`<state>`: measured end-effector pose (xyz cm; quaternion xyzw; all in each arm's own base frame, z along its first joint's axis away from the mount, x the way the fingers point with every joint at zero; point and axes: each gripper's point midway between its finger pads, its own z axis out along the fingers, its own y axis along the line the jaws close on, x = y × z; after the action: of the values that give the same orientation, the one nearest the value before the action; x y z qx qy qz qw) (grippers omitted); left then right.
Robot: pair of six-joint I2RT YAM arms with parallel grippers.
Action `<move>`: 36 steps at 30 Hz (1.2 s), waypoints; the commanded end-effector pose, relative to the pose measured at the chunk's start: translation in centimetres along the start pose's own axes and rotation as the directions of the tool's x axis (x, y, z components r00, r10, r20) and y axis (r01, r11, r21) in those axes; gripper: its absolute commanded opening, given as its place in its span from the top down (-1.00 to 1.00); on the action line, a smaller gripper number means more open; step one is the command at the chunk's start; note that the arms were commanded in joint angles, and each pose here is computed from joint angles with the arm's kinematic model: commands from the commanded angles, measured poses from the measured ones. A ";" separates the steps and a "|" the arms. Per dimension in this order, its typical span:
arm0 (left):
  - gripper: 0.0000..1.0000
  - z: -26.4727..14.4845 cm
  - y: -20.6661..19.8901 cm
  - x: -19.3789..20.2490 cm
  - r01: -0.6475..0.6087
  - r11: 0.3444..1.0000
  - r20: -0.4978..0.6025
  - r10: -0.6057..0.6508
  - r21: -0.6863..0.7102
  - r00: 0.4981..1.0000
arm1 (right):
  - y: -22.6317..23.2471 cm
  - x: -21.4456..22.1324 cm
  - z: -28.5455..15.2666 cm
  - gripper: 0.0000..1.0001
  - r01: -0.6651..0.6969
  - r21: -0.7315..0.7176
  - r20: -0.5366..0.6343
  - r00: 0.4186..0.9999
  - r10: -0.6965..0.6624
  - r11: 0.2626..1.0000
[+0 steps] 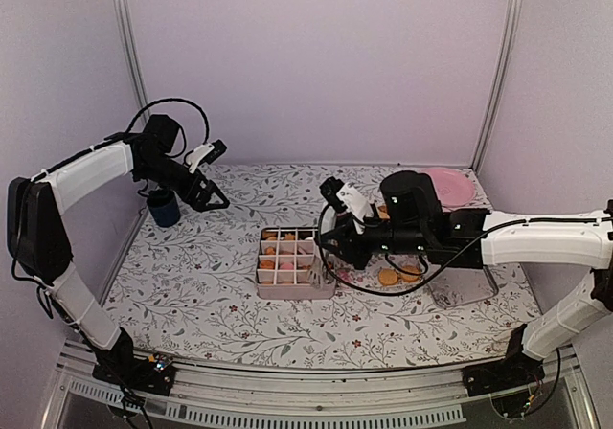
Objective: Pack the cookies
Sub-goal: Adjust the fake cookies in the packing box.
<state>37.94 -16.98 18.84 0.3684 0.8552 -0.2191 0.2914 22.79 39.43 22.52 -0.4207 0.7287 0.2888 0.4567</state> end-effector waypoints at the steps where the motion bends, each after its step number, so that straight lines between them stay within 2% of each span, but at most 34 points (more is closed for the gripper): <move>1: -0.98 -0.5 0.0 -0.4 -0.013 1.000 0.013 0.013 0.002 1.000 | -0.1 -4.0 -1.1 0.45 0.019 0.023 0.109 0.994 -0.021 1.000; 6: -0.98 -0.4 0.0 -0.5 -0.011 1.000 0.015 0.011 0.007 1.000 | -2.7 -5.5 -2.9 0.44 0.014 0.144 0.150 0.988 -0.036 0.989; 11: -0.98 -0.5 0.0 -0.5 -0.010 1.000 0.015 0.010 0.005 1.000 | -9.2 -5.9 -5.1 0.42 -0.054 0.292 0.184 0.983 0.000 0.955; 14: -0.98 -0.5 0.1 -0.3 -0.011 1.000 0.011 0.011 -0.003 1.000 | -13.9 -5.5 -6.6 0.39 -0.092 0.409 0.200 0.980 0.010 0.908; 20: -0.98 -0.6 0.0 -0.2 -0.013 1.000 0.012 0.013 -0.007 1.000 | -20.2 -3.6 -6.9 0.36 -0.137 0.498 0.207 0.978 0.036 0.856; 29: -0.99 -0.7 0.3 -0.2 -0.018 1.000 0.008 0.018 -0.020 1.000 | -25.7 0.5 -5.2 0.40 -0.146 0.574 0.150 0.986 0.072 0.806; 36: -0.99 -0.7 0.3 -0.1 -0.024 0.999 0.003 0.024 -0.025 1.000 | -26.0 4.2 -5.4 0.42 -0.124 0.602 0.082 0.992 0.094 0.788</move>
<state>38.03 -16.76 18.72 0.3715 0.8559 -0.2102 0.2919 42.40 21.75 19.56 -0.2055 0.8060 0.0851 0.5486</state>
